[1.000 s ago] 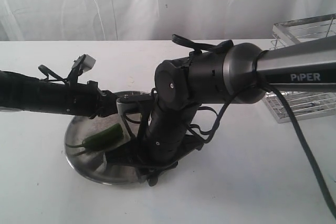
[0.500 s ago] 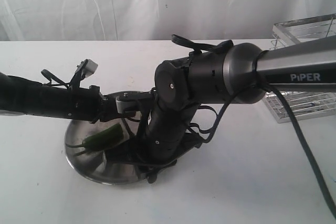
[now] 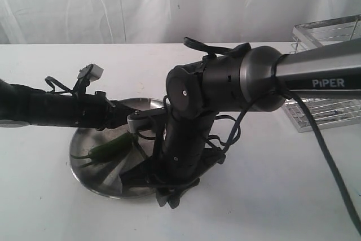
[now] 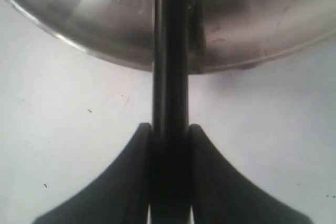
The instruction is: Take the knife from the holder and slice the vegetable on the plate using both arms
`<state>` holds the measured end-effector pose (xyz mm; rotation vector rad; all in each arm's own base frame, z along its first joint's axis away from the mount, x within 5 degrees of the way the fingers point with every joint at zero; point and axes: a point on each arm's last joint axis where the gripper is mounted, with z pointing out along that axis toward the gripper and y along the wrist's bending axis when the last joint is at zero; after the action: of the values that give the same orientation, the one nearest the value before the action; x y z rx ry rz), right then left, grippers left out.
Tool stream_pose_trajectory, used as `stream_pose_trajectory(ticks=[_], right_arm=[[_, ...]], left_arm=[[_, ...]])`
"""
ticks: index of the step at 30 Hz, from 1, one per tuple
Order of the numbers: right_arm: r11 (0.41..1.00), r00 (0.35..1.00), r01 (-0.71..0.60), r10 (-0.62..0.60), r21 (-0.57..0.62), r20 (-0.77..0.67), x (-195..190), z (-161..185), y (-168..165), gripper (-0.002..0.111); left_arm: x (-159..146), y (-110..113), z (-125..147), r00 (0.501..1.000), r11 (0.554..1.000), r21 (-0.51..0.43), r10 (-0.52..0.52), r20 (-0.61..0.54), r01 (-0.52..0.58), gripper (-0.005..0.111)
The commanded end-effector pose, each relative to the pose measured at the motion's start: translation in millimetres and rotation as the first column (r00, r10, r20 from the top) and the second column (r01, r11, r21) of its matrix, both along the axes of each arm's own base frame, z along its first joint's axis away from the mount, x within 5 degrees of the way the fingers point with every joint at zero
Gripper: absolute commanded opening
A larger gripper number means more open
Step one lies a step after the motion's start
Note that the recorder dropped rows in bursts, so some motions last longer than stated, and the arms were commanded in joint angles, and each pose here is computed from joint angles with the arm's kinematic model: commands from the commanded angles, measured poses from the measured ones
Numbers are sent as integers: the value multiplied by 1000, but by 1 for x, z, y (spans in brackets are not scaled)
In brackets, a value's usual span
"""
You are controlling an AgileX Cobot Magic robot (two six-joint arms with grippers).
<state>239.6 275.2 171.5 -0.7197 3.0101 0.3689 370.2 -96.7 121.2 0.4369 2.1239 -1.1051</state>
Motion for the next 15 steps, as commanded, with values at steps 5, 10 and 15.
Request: stream_pose_trajectory(ticks=[5,10,15], right_arm=[[999,997,-47,48,-19,67,2,12,-5,0],[998,993,-56,59,-31,101,5,12,-6,0],[998,991,-55,57,-19,121,7,13,-5,0]], left_arm=[[-5,-7,9,996,994,-74,-84,32,86,0],[-9,-8,8,991,990,-57,-131,31,132,0],[-9,-8,8,991,989,-56,-132,31,134,0]])
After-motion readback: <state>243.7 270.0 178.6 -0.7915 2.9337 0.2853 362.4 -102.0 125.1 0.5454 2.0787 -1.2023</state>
